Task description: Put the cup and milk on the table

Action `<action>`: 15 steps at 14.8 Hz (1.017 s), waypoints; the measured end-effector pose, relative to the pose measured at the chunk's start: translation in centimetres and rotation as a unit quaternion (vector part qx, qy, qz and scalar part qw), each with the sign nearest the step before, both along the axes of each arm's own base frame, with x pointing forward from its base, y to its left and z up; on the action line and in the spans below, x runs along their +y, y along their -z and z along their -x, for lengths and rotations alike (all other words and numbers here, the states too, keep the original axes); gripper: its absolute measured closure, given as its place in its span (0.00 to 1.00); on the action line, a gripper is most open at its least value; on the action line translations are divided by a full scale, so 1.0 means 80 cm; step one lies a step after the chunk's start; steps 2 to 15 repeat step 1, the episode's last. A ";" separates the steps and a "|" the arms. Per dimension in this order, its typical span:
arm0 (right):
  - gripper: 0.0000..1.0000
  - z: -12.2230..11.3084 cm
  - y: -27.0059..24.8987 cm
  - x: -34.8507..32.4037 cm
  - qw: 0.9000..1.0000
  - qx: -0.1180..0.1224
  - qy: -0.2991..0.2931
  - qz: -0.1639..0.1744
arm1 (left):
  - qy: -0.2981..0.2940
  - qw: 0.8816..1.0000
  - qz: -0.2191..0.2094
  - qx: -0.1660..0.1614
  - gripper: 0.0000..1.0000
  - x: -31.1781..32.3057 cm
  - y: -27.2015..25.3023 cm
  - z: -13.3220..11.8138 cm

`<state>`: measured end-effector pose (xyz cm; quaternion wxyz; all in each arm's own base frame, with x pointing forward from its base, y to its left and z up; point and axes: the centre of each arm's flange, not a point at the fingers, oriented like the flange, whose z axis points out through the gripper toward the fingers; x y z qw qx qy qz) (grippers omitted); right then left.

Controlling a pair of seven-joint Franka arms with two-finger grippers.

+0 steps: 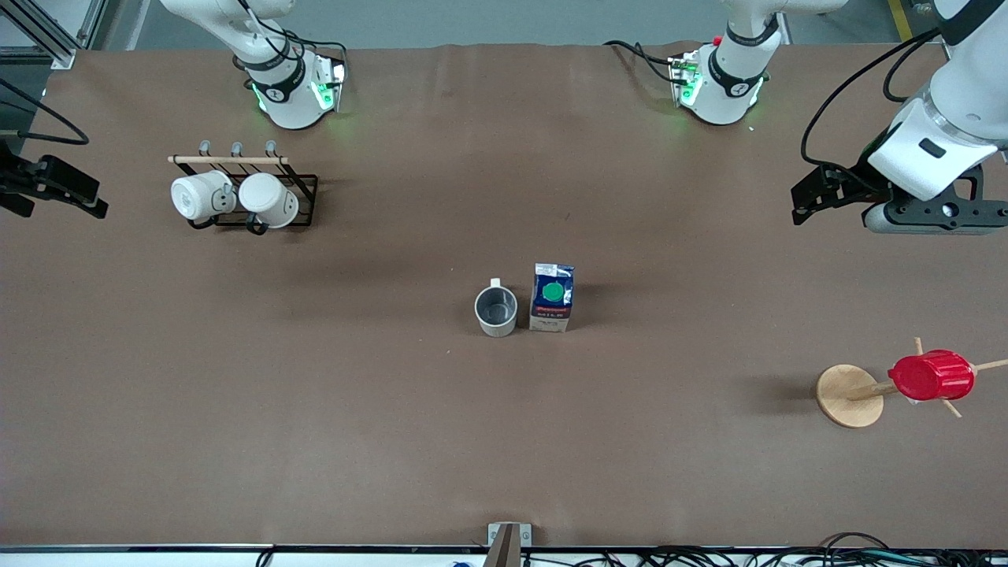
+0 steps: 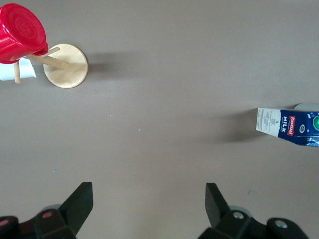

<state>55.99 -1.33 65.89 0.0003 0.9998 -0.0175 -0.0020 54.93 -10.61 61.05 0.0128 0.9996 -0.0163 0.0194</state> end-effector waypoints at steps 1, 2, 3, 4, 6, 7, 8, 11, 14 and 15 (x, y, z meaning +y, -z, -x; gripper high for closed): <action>0.00 0.000 0.000 0.000 1.000 0.000 0.000 0.000 | -0.003 1.000 0.000 -0.001 0.00 0.000 0.001 0.000; 0.00 0.000 0.000 0.000 1.000 0.000 0.000 0.000 | -0.003 1.000 0.000 -0.001 0.00 0.000 0.001 0.000; 0.00 0.000 0.000 0.000 1.000 0.000 0.000 0.000 | -0.003 1.000 0.000 -0.001 0.00 0.000 0.001 0.000; 0.00 0.000 0.000 0.000 1.000 0.000 0.000 0.000 | -0.003 1.000 0.000 -0.001 0.00 0.000 0.001 0.000; 0.00 0.000 0.000 0.000 1.000 0.000 0.000 0.000 | -0.003 1.000 0.000 -0.001 0.00 0.000 0.001 0.000; 0.00 0.000 0.000 0.000 1.000 0.000 0.000 0.000 | -0.003 1.000 0.000 -0.001 0.00 0.000 0.001 0.000; 0.00 0.000 0.000 0.000 1.000 0.000 0.000 0.000 | -0.003 1.000 0.000 -0.001 0.00 0.000 0.001 0.000; 0.00 0.000 0.000 0.000 1.000 0.000 0.000 0.000 | -0.003 1.000 0.000 -0.001 0.00 0.000 0.001 0.000; 0.00 0.000 0.000 0.000 1.000 0.000 0.000 0.000 | -0.003 1.000 0.000 -0.001 0.00 0.000 0.001 0.000; 0.00 0.000 0.000 0.000 1.000 0.000 0.000 0.000 | -0.003 1.000 0.000 -0.001 0.00 0.000 0.001 0.000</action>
